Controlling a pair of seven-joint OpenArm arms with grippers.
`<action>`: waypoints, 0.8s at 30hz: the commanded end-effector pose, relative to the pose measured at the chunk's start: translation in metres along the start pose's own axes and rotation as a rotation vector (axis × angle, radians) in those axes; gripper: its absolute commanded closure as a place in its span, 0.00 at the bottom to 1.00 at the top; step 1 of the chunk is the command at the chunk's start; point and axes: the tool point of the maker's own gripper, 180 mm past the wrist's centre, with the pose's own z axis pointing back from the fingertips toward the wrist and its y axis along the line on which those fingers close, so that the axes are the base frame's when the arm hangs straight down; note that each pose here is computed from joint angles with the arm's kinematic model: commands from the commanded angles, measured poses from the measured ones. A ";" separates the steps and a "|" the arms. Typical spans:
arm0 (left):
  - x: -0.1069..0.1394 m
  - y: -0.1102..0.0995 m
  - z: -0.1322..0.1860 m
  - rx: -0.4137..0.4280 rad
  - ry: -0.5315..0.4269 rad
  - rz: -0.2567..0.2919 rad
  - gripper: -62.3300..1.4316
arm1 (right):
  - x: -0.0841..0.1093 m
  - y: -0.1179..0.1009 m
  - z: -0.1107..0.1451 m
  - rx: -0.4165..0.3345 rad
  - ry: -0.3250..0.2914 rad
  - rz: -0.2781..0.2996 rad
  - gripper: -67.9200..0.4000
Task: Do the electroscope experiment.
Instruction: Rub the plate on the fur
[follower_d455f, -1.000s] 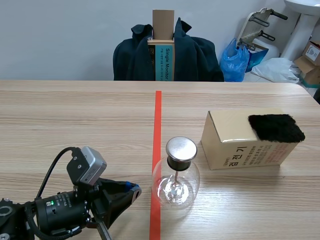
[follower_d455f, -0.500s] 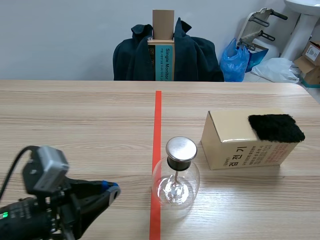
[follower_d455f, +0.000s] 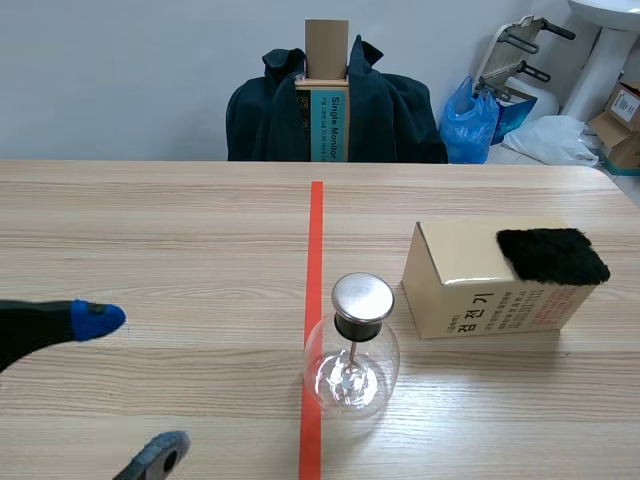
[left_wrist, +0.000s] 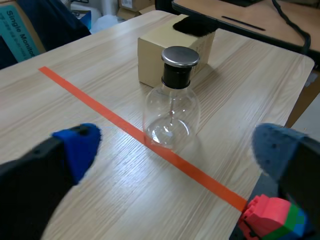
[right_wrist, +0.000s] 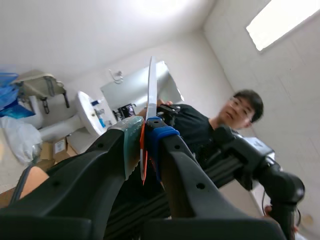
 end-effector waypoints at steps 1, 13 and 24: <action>0.003 0.004 -0.001 0.016 -0.026 0.006 0.00 | 0.007 0.000 -0.005 0.013 -0.040 0.007 0.98; 0.002 0.004 -0.001 0.014 -0.021 0.000 0.00 | 0.033 0.080 0.000 0.188 -0.112 0.096 0.98; 0.002 0.004 -0.001 0.015 -0.021 0.000 0.00 | 0.043 0.164 0.025 0.382 -0.144 0.166 0.98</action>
